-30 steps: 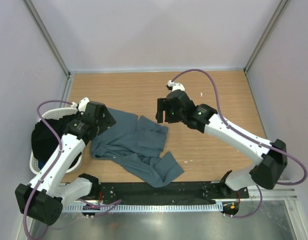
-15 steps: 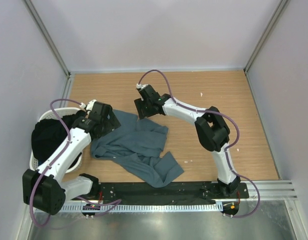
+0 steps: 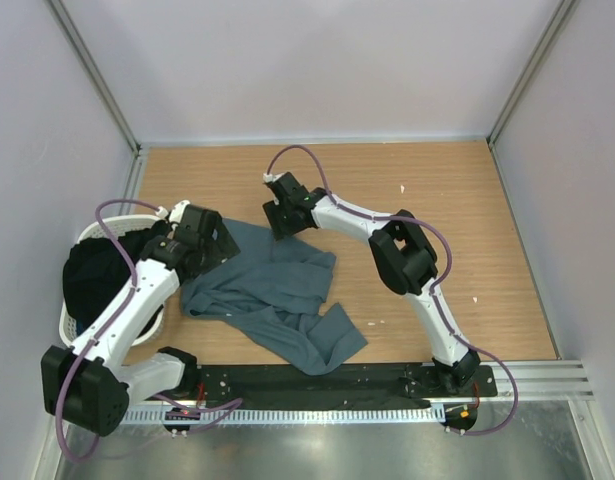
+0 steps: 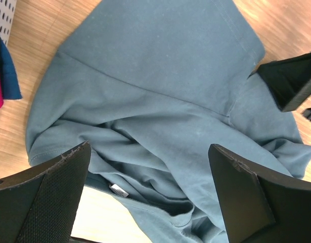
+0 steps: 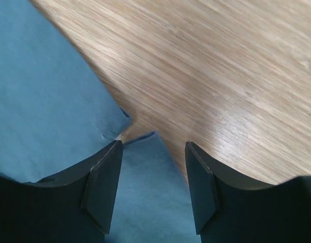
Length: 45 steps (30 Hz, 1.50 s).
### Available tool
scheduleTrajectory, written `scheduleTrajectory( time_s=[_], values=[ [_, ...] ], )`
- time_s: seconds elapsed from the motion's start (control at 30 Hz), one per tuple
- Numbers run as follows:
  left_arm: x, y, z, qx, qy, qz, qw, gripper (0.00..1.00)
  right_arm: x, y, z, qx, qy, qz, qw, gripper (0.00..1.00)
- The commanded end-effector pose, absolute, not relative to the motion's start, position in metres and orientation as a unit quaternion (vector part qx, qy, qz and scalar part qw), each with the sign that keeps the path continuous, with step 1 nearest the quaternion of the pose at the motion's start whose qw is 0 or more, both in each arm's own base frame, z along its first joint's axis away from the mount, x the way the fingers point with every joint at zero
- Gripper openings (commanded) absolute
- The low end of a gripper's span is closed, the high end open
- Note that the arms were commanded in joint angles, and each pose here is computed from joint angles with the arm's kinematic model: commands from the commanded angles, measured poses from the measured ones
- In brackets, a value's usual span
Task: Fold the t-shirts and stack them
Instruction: Flatten the tshirt out
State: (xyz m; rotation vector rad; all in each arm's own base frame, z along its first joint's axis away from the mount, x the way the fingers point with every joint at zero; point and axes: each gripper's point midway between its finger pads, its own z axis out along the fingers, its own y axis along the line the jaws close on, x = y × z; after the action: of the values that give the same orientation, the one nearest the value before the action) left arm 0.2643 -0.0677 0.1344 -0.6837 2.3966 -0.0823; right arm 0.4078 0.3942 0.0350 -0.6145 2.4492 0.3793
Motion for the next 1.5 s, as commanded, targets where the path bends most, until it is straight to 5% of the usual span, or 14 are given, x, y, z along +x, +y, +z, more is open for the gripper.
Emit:
scheduleTrajectory(
  time_s=[0.0,0.13,0.23,0.37,0.57,0.83,1.17,1.47],
  values=[
    [0.263,-0.062,0.148,-0.262,0.903,-0.033,0.338,1.00,0.415,0.396,0.048,-0.234,0.913,0.139,0.305,0.58],
    [0.260,-0.058,0.152,-0.265,0.901,-0.030,0.342,1.00,0.411,0.396,0.039,-0.233,0.917,0.140,0.293,0.53],
    [0.257,-0.055,0.153,-0.266,0.900,-0.027,0.344,1.00,0.407,0.397,0.034,-0.235,0.918,0.145,0.286,0.40],
    [0.256,-0.052,0.156,-0.266,0.898,-0.024,0.349,1.00,0.406,0.392,0.039,-0.231,0.917,0.143,0.293,0.01],
    [0.270,-0.060,0.164,-0.266,0.895,-0.043,0.356,1.00,0.429,0.334,0.097,-0.156,0.918,0.094,0.352,0.01],
    [0.351,-0.080,0.158,-0.248,0.904,-0.050,0.346,1.00,0.472,0.187,0.173,0.021,0.922,0.024,0.386,0.01],
    [0.399,-0.097,0.122,-0.220,0.914,-0.052,0.336,1.00,0.432,0.043,0.239,0.151,0.908,-0.128,0.369,0.01],
    [0.420,-0.122,0.103,-0.170,0.936,-0.079,0.296,1.00,0.368,-0.002,0.247,0.194,0.912,-0.198,0.303,0.01]
  ],
)
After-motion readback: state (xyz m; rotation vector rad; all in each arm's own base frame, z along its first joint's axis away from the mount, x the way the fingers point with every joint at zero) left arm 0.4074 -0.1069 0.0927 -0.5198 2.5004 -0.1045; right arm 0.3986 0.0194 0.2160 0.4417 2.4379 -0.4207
